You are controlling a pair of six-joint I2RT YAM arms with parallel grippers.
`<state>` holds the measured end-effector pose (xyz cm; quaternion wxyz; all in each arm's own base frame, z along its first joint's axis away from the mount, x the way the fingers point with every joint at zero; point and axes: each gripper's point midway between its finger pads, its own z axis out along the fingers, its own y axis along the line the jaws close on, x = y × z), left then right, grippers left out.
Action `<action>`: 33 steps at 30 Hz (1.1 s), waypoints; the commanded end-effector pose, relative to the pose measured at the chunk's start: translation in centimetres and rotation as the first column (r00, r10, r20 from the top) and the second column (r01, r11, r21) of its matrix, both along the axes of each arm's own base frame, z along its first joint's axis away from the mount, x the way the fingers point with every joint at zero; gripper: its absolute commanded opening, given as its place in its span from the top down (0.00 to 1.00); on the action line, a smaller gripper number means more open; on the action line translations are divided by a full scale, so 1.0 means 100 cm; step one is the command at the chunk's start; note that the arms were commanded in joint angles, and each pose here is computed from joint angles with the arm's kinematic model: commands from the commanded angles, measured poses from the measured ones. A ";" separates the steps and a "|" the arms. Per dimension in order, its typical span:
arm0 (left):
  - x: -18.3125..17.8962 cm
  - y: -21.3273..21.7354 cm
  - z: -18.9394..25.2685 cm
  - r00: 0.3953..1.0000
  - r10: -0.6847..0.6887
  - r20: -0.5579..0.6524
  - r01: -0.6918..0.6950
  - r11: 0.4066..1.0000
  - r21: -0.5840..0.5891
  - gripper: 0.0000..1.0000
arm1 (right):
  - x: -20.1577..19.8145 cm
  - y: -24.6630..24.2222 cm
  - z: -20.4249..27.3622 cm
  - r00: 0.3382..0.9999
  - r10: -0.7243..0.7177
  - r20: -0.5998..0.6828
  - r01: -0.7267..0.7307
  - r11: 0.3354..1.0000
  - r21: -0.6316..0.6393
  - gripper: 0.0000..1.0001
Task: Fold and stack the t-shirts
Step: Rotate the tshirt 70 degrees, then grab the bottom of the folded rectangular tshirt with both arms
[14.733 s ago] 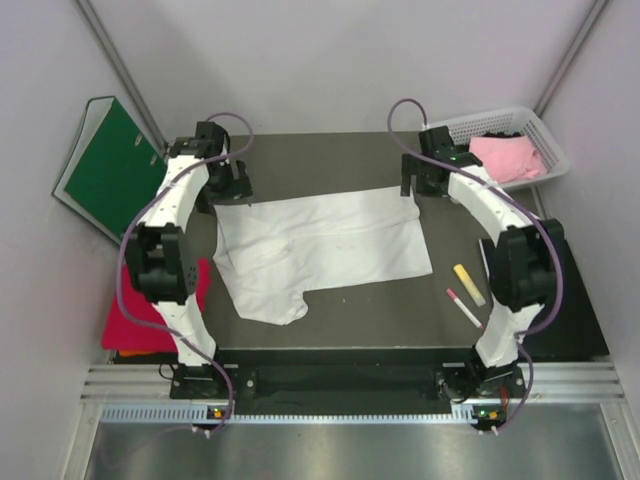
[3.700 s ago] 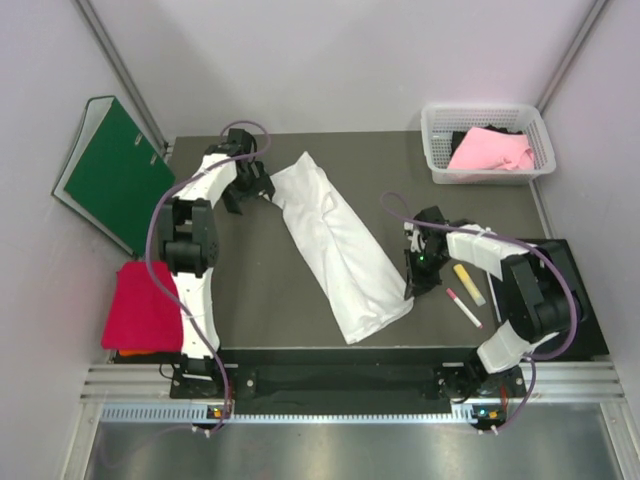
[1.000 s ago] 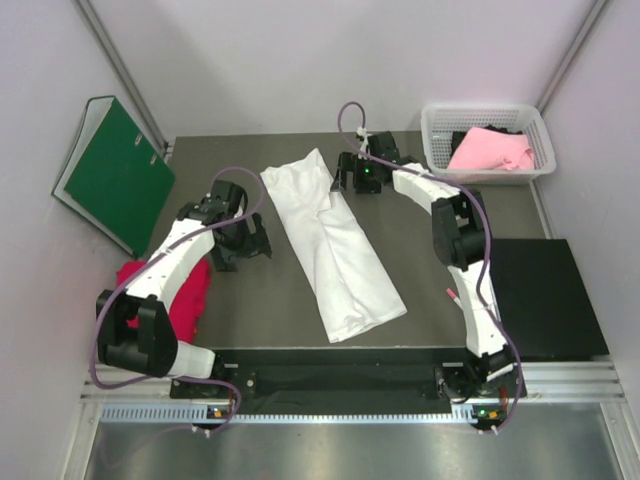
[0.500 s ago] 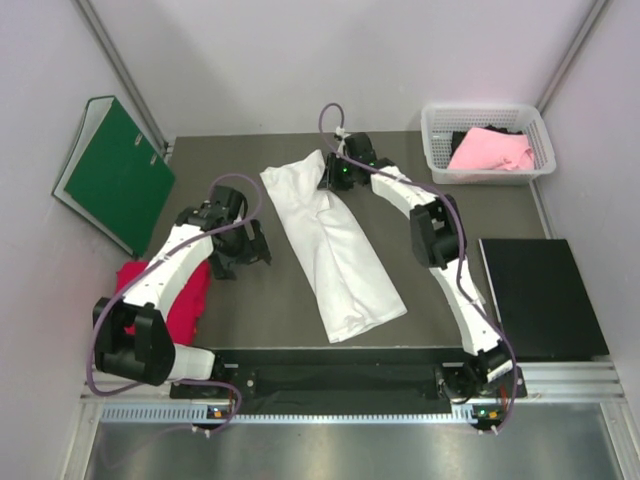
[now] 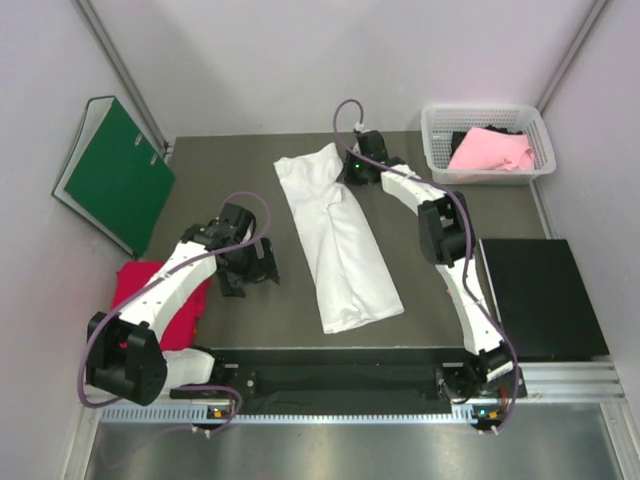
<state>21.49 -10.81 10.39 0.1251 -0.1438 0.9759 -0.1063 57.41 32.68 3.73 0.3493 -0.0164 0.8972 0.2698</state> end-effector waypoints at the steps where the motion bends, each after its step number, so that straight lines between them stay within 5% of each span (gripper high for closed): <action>1: -0.004 -0.024 0.002 0.999 -0.021 0.025 0.023 0.995 -0.097 0.01 | 0.034 -0.070 0.030 0.984 -0.170 0.046 0.172 0.985 -0.025 0.99; 3: -0.004 -0.032 0.001 0.999 -0.034 0.031 0.038 0.992 -0.117 0.01 | 0.036 -0.079 0.034 0.985 -0.166 0.038 0.167 0.986 -0.024 0.93; 4: -0.005 -0.036 -0.001 0.998 -0.049 0.028 0.052 0.991 -0.123 0.01 | 0.036 -0.082 0.043 0.987 -0.151 0.053 0.152 0.988 -0.031 0.78; 6: -0.005 -0.044 -0.003 0.998 -0.061 0.031 0.065 0.986 -0.150 0.01 | 0.026 -0.088 0.046 0.990 -0.132 0.052 0.136 0.989 -0.064 0.63; 7: -0.005 -0.048 -0.004 0.997 -0.069 0.030 0.073 0.984 -0.164 0.01 | 0.022 -0.089 0.083 0.985 -0.121 0.119 0.129 0.990 -0.060 0.47; 8: -0.007 -0.051 -0.008 0.998 -0.065 0.019 0.067 0.982 -0.177 0.01 | 0.004 -0.099 0.067 0.988 -0.127 0.083 0.135 0.986 -0.099 0.40; 10: -0.004 -0.061 -0.007 0.997 -0.068 0.045 0.077 0.971 -0.225 0.01 | -0.013 -0.107 0.119 0.976 -0.131 0.174 0.145 0.987 -0.074 0.20; 11: -0.008 -0.063 -0.014 0.998 -0.050 0.027 0.055 0.970 -0.238 0.01 | -0.035 -0.117 0.099 0.983 -0.136 0.125 0.149 0.983 -0.108 0.14; 13: -0.002 -0.076 -0.014 0.996 -0.047 0.069 0.066 0.950 -0.304 0.01 | -0.063 -0.126 0.131 0.980 -0.137 0.144 0.152 0.984 -0.098 0.02; 14: -0.008 -0.078 -0.024 0.999 -0.023 0.044 0.037 0.943 -0.330 0.03 | -0.086 -0.131 0.114 0.989 -0.125 0.083 0.134 0.984 -0.114 0.01; 18: -0.005 -0.098 -0.036 0.998 0.000 0.066 0.029 0.897 -0.442 0.41 | -0.158 -0.138 0.104 0.992 -0.109 -0.059 0.105 0.992 -0.065 0.01; 26: -0.005 -0.137 -0.074 0.998 -0.050 0.037 0.062 0.893 -0.445 0.44 | -0.287 -0.149 0.042 0.924 -0.121 -0.364 0.144 0.989 0.037 0.06; 33: -0.018 -0.156 -0.102 0.995 -0.094 -0.030 0.076 0.924 -0.376 0.52 | -0.331 -0.150 0.006 0.871 -0.102 -0.480 0.151 0.987 0.064 0.16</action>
